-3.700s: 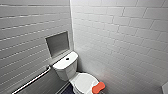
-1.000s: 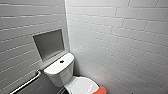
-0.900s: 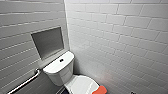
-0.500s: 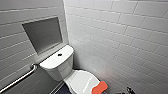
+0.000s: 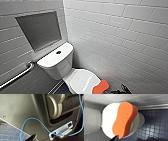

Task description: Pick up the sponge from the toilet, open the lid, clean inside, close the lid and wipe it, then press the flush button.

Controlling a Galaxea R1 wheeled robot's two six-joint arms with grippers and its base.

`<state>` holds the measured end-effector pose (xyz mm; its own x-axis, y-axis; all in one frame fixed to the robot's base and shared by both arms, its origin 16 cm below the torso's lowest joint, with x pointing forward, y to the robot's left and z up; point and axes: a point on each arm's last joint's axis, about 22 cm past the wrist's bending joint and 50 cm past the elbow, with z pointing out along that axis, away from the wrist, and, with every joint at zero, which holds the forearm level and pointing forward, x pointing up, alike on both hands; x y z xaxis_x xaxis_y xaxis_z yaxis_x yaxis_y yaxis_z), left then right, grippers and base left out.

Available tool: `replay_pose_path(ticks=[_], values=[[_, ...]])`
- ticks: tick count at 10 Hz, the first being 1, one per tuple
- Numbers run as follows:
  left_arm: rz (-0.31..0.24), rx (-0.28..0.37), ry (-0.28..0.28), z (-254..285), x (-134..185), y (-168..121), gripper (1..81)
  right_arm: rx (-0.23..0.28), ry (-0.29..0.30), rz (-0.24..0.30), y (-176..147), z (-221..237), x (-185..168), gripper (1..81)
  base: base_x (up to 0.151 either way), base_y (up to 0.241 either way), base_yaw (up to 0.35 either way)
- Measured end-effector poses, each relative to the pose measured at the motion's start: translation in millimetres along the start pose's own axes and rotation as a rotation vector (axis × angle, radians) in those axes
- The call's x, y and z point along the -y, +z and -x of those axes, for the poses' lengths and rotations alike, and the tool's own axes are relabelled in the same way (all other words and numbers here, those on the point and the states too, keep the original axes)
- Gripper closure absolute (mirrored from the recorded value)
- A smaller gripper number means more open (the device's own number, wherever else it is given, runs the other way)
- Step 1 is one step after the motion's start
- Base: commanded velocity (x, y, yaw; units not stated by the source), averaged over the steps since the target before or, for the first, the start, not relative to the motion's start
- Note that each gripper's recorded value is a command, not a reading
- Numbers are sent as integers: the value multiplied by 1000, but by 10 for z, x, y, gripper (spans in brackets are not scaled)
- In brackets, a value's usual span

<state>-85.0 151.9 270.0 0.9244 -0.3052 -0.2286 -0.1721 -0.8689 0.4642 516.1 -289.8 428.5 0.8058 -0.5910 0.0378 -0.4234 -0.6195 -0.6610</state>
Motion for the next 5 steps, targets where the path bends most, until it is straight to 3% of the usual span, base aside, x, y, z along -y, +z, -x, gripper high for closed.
replay_pose_path(ticks=[3,5], values=[[-12,-37,16,-313,199,213,10,-24,39,-59,293,-363,405,10,0,0,0],[-14,-41,18,-353,240,264,10,-12,51,-59,357,-373,420,10,0,0,0]])
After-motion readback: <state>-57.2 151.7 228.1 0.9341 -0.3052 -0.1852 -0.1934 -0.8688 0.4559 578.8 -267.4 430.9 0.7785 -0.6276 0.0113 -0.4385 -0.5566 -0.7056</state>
